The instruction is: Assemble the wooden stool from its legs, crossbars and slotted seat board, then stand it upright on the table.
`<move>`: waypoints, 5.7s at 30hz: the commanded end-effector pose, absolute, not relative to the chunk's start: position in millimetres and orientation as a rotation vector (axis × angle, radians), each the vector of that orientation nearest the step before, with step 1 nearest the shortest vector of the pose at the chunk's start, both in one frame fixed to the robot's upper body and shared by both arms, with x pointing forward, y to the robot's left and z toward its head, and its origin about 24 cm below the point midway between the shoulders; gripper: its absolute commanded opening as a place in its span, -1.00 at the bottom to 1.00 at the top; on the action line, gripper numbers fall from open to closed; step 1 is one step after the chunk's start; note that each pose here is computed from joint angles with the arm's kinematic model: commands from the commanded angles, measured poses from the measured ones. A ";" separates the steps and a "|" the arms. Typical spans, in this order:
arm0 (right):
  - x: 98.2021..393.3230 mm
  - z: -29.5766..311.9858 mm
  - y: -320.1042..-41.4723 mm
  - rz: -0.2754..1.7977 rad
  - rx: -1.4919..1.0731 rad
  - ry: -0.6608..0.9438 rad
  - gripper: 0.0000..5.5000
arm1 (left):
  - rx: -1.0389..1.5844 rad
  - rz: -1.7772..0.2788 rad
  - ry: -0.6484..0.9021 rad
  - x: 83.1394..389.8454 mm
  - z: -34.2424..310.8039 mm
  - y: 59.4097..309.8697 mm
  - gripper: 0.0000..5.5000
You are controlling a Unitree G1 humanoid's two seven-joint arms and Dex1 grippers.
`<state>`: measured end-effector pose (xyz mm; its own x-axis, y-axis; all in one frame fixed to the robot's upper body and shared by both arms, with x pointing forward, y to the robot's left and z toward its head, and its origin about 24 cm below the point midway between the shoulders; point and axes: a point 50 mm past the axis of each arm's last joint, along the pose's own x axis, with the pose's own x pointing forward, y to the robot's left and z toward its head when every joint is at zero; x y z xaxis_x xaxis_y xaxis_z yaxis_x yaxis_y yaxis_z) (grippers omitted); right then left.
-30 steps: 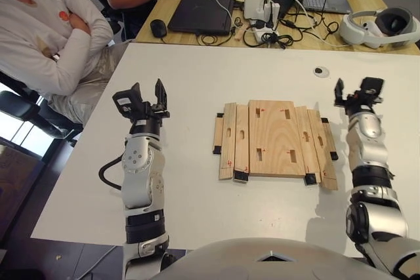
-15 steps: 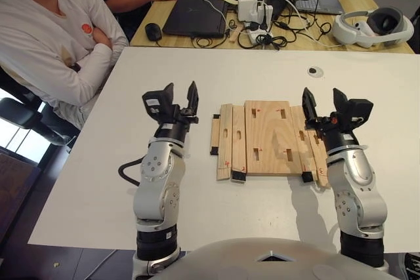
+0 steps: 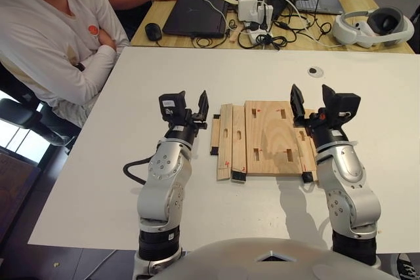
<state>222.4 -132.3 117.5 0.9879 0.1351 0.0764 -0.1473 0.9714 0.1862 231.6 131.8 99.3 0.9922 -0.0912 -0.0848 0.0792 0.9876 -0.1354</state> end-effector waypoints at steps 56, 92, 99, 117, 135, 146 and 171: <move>219.1 117.9 -127.8 0.124 0.306 -0.055 0.45 | 0.361 -0.348 0.793 242.9 40.3 119.7 0.03; 233.6 135.8 -128.0 0.477 0.806 -0.017 0.47 | 0.642 -0.372 -0.081 298.9 165.1 115.8 -0.53; 251.9 169.8 -153.5 0.765 0.775 -0.082 0.47 | 0.608 -0.627 -0.304 263.2 169.8 78.2 -0.53; 278.2 181.7 -142.9 1.028 0.588 -0.035 0.25 | 0.556 -0.686 -0.426 241.8 179.1 44.9 -0.53; 279.6 194.3 -156.1 1.121 0.603 -0.076 -0.86 | 0.605 -0.644 -0.400 246.5 169.5 52.5 -0.53; 285.3 183.4 -145.7 0.938 0.575 -0.087 -0.86 | 0.679 -0.651 -0.378 244.6 161.6 62.0 0.10; 220.8 119.3 -218.3 0.140 -0.062 0.209 -0.86 | 0.117 -0.230 -0.072 262.6 160.0 111.1 0.11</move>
